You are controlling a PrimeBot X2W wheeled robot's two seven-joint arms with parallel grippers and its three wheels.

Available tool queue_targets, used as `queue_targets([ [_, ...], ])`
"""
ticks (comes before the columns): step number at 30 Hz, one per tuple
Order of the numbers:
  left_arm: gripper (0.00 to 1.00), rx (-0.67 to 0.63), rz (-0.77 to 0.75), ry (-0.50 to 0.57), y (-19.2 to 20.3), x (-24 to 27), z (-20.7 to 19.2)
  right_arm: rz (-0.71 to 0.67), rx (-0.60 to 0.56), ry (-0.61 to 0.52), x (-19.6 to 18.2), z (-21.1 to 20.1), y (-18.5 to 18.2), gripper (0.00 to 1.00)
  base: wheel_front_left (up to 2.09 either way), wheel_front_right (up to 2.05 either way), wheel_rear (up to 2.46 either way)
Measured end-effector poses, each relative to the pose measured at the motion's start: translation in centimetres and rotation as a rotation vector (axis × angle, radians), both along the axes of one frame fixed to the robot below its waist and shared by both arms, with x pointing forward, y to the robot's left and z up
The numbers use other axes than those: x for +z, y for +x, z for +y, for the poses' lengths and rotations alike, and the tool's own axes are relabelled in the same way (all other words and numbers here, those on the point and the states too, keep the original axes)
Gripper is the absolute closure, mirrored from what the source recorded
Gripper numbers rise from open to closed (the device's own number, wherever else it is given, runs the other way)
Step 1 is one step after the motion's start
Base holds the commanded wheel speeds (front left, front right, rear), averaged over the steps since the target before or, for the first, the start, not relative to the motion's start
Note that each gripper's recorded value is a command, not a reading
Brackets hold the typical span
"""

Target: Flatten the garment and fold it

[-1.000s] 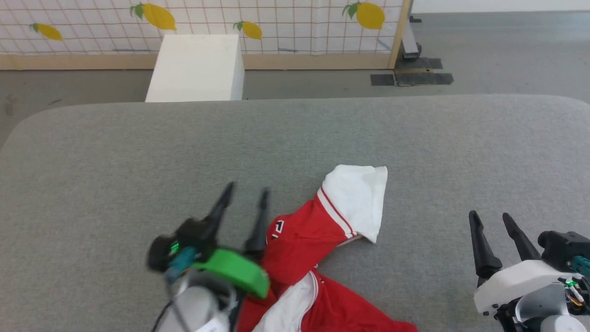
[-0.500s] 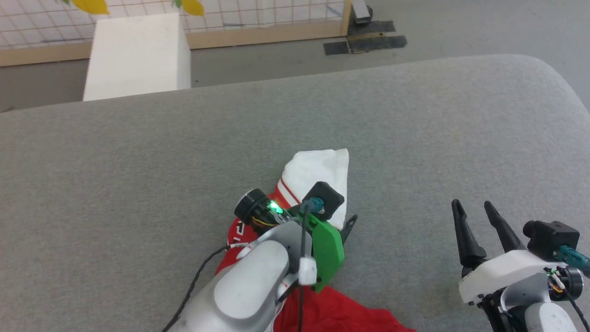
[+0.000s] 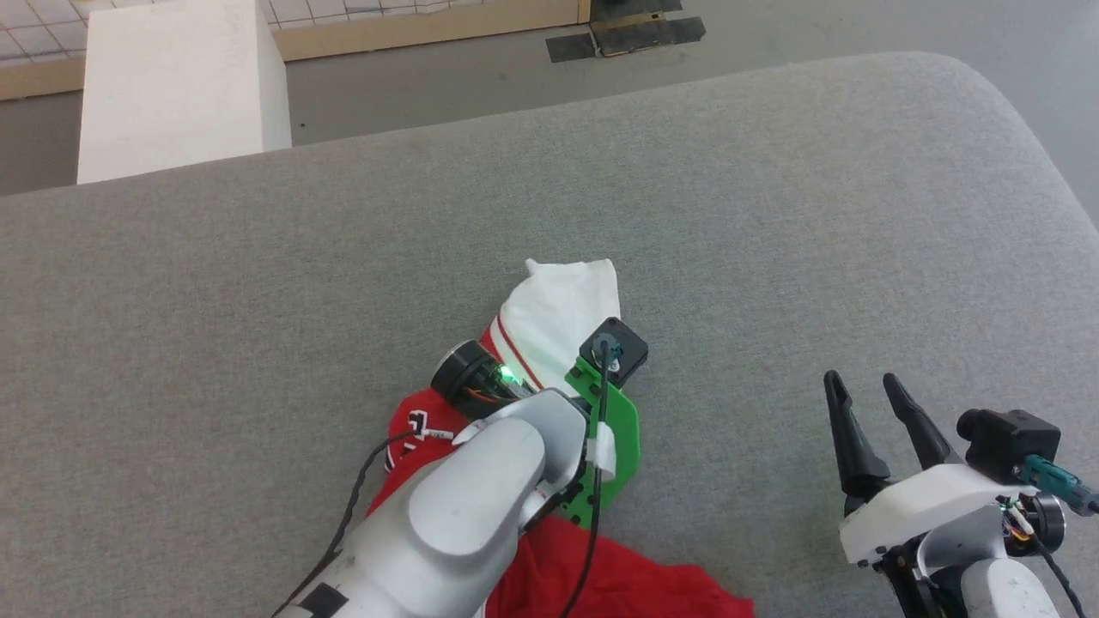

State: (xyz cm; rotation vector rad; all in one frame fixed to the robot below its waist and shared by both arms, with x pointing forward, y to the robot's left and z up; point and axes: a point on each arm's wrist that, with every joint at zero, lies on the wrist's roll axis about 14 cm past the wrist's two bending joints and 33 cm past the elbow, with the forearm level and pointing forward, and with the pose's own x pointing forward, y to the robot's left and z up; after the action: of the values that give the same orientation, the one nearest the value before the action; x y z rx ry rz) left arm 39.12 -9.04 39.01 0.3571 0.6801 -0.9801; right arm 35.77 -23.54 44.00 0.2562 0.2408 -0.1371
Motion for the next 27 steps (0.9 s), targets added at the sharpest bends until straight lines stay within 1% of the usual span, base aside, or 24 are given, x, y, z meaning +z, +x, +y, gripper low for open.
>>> queue_targets([
  [2, 1.0, 0.013, -0.015, -0.042, 0.2, 0.6, -0.1, -0.004, 0.011, 0.002, 0.1, 0.4, 0.2, 0.0, 0.0, 0.0, 0.0],
  [3, 1.0, 0.029, -0.031, -0.082, 0.5, 1.3, -0.2, -0.007, 0.019, 0.004, 0.1, 0.6, 0.3, 0.0, 0.0, 0.0, 0.0],
  [6, 1.0, 0.12, -0.11, -0.24, 2.3, 4.7, -0.3, -0.017, 0.04, 0.008, 0.4, 1.3, 0.7, 0.0, 0.0, 0.0, 0.0],
  [9, 1.0, 0.252, -0.213, -0.413, 4.9, 8.9, 0.9, -0.03, 0.062, 0.011, 0.8, 2.0, 1.2, 0.0, 0.0, 0.0, 0.0],
  [10, 1.0, 0.306, -0.251, -0.467, 5.9, 10.4, 1.9, -0.037, 0.07, 0.012, 1.0, 2.2, 1.4, 0.0, 0.0, 0.0, 0.0],
  [12, 1.0, 0.404, -0.327, -0.536, 7.3, 12.5, 4.3, -0.043, 0.085, 0.012, 1.3, 2.6, 1.6, 0.0, 0.0, 0.0, 0.0],
  [14, 1.0, 0.531, -0.399, -0.572, 8.5, 13.7, 8.3, -0.054, 0.104, 0.014, 1.7, 3.2, 2.0, 0.0, 0.0, 0.0, 0.0],
  [16, 1.0, 0.665, -0.441, -0.59, 8.8, 14.0, 12.6, -0.061, 0.125, 0.017, 2.0, 3.9, 2.3, 0.0, 0.0, 0.0, 0.0],
  [20, 1.0, 0.945, -0.479, -0.528, 7.3, 12.0, 22.0, -0.067, 0.165, 0.023, 2.3, 5.2, 2.6, 0.0, 0.0, 0.0, 0.0],
  [21, 1.0, 1.021, -0.475, -0.498, 6.3, 11.1, 24.4, -0.068, 0.174, 0.025, 2.3, 5.5, 2.6, 0.0, 0.0, 0.0, 0.0],
  [24, 1.0, 1.206, -0.447, -0.392, 3.0, 8.1, 30.1, -0.071, 0.206, 0.029, 2.5, 6.6, 2.9, 0.0, 0.0, 0.0, 0.0],
  [27, 1.0, 1.339, -0.357, -0.291, -0.9, 4.6, 33.4, -0.077, 0.233, 0.032, 2.7, 7.5, 3.3, 0.0, 0.0, 0.0, 0.0],
])
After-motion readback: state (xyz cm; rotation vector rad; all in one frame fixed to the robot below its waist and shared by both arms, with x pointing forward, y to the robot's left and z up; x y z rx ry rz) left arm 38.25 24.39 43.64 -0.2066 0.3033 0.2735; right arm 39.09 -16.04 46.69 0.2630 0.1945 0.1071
